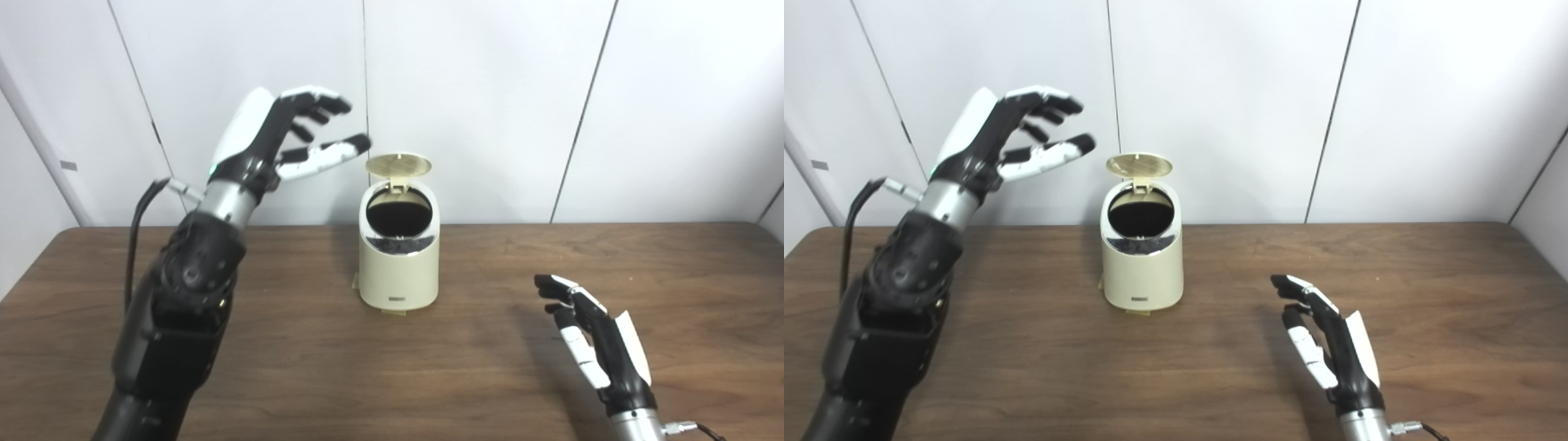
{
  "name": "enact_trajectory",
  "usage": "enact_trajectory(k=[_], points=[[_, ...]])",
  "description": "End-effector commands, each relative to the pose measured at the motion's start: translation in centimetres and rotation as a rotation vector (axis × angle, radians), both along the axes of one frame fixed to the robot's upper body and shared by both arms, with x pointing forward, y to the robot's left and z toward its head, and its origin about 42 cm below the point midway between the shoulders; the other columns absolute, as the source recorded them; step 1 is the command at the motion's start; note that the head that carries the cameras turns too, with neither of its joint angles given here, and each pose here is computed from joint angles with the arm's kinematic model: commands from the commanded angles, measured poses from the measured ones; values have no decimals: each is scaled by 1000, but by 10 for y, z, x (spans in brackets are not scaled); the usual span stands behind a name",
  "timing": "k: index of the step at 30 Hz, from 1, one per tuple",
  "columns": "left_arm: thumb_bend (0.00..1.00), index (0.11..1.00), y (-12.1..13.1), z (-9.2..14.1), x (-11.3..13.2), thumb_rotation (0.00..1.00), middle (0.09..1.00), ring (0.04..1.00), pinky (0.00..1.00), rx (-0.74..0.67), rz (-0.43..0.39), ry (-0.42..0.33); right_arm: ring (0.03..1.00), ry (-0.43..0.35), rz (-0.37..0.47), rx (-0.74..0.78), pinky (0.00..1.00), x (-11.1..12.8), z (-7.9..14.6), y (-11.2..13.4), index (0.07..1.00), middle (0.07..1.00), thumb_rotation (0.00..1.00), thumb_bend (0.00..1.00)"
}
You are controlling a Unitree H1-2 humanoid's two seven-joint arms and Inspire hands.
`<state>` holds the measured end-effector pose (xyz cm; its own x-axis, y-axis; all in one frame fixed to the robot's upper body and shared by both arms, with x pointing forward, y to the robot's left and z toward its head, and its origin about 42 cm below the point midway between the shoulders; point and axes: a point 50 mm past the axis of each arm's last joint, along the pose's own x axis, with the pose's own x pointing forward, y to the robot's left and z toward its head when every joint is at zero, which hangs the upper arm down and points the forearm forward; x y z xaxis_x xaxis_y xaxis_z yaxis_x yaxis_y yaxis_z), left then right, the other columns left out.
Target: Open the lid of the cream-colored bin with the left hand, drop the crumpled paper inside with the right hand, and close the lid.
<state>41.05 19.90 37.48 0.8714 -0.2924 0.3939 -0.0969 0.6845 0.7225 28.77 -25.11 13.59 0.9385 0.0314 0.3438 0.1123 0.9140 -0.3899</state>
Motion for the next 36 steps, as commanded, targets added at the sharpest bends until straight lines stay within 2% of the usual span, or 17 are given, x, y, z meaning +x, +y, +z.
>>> enact_trajectory(k=[1,7,13,15,17,21,30,36], points=[[878,746,-8,19,4,667,754,735,612,65,7,-48,770,-26,-6,-5,681,2,-2,-5,765,786,999,413],[994,760,-27,21,12,740,766,750,628,169,-5,-49,768,-28,-7,-19,676,4,-5,-6,766,785,1000,432],[1000,811,-40,20,17,759,846,847,726,279,24,-27,770,-19,-10,-28,681,5,-8,-5,767,785,990,430],[1000,826,-44,18,21,792,877,882,762,322,33,-10,769,-14,-9,-19,678,5,-8,-4,771,787,980,430],[1000,832,-47,16,24,874,910,895,776,364,37,-2,766,-11,-7,-12,674,5,-8,-4,774,787,961,429],[1000,835,-55,11,30,960,915,915,830,445,54,-19,767,-10,-5,-14,675,5,-9,-4,776,788,963,433],[1000,834,-61,1,42,952,900,942,926,493,69,-29,768,-16,-6,-24,677,5,-10,-1,773,785,957,409],[1000,787,-62,-5,46,941,870,925,907,513,75,-26,765,-14,-5,-15,675,5,-9,0,774,785,962,430]])
